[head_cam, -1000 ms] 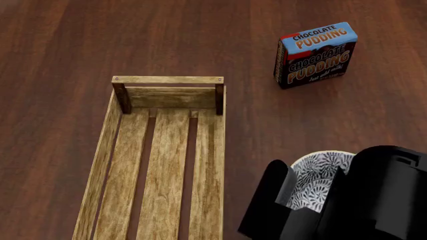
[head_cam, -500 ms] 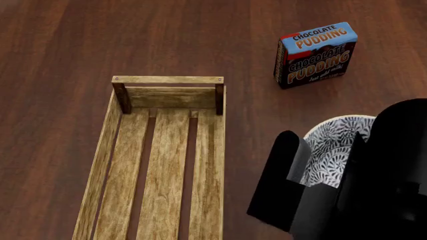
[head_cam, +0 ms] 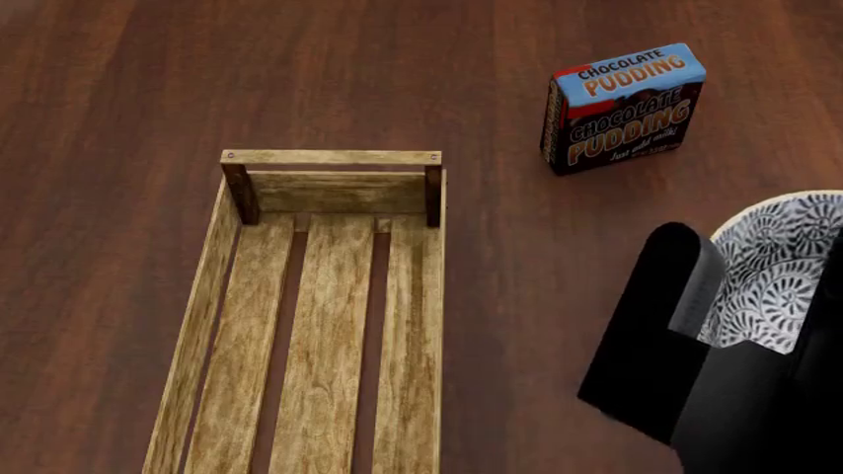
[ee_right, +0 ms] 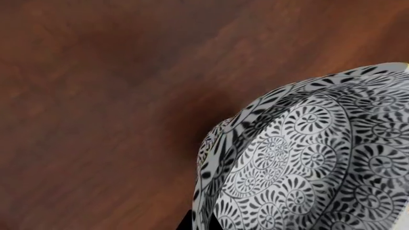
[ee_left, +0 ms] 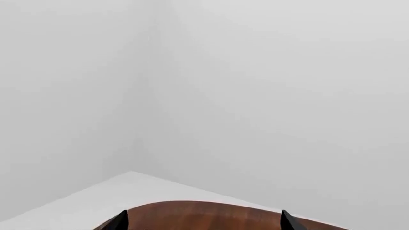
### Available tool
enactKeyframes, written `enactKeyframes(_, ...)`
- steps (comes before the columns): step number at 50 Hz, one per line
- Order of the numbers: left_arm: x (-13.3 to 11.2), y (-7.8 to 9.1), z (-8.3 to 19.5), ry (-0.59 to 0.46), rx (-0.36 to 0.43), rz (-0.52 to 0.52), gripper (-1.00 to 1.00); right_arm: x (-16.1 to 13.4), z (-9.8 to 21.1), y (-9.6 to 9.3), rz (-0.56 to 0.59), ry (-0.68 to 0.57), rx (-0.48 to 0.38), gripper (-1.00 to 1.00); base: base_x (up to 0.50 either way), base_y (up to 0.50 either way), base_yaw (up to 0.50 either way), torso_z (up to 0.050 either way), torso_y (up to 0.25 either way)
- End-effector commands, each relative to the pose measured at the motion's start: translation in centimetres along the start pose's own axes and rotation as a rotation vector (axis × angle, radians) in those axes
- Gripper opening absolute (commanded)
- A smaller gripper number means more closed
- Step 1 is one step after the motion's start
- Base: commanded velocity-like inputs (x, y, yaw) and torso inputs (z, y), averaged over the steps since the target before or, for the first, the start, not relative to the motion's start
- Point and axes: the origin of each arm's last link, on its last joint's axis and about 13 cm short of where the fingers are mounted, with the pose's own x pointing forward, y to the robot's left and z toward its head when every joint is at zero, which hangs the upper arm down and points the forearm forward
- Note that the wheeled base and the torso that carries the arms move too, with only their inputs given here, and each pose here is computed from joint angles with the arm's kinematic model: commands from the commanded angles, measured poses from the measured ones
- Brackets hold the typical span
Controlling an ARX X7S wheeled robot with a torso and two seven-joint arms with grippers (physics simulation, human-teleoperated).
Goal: Stack the left bowl on the right bowl and place them in the tray.
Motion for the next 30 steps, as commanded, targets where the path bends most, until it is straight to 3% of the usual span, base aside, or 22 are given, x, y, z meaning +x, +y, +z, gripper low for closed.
enactKeyframes(1,0.0,-0.1,0.2,-0.002,0.001,-0.002,1.0,-0.2,-1.7,-0.7,-0.059,0.038,0.063,-1.0,0.0,0.0,0.0,0.0,0.0)
enactKeyframes(30,0.4,-0.4,0.3,0.001,0.025,-0.012,1.0,3.1,-4.8,-2.2,-0.078,0.137,0.126,-1.0,0.0,0.0,0.0,0.0,0.0)
